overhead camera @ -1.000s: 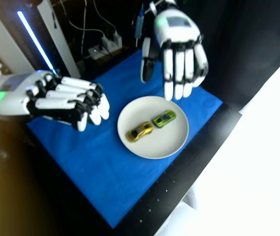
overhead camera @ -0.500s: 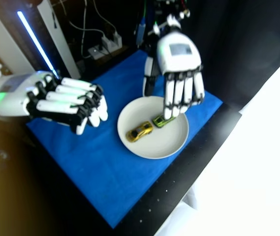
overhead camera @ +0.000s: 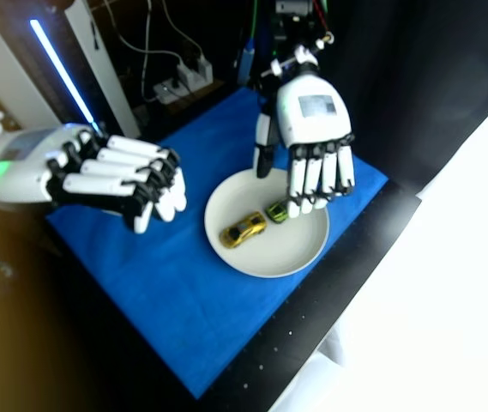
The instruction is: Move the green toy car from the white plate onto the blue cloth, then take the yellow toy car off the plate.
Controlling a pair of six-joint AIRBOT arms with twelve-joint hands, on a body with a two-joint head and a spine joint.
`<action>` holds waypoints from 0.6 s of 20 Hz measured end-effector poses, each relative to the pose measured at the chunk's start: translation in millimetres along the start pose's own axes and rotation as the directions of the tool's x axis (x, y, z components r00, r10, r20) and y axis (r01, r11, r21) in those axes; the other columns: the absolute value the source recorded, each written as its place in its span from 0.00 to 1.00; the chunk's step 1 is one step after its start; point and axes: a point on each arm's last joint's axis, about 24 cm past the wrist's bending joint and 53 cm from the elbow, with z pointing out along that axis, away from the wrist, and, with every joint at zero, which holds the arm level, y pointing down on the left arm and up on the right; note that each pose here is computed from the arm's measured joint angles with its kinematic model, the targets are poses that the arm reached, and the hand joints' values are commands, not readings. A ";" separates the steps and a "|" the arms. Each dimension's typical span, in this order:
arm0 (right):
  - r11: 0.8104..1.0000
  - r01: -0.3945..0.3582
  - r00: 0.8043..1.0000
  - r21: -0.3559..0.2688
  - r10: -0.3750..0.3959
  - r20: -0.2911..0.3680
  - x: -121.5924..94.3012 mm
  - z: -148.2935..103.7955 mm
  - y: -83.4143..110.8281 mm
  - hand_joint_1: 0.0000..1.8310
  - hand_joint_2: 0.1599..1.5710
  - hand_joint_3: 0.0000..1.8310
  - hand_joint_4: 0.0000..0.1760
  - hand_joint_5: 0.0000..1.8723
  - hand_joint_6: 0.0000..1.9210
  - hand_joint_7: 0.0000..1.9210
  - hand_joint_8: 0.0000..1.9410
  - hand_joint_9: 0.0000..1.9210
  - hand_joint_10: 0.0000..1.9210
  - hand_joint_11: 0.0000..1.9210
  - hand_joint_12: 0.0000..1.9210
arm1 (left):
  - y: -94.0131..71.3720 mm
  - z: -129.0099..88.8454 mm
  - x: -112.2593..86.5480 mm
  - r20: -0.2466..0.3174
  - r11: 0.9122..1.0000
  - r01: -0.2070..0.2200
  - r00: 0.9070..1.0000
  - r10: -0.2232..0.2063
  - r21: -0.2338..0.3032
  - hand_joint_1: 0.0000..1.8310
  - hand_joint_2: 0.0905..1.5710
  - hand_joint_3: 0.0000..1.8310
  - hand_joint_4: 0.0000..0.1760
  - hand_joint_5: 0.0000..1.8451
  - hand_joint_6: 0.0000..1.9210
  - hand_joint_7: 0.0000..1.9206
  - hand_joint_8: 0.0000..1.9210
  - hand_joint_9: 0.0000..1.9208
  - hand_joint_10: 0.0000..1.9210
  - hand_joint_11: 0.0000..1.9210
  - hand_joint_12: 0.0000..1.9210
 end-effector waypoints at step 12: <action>1.000 -0.005 1.000 -0.002 0.005 0.000 0.6 0.3 0.9 0.58 0.41 0.39 0.00 0.20 0.66 0.18 0.58 0.12 0.70 0.07 0.96 | 13.1 14.2 24.6 -0.064 0.999 0.027 0.998 -0.030 -0.040 0.52 0.56 0.00 0.00 0.44 0.01 0.43 0.01 0.27 0.41 0.13 0.80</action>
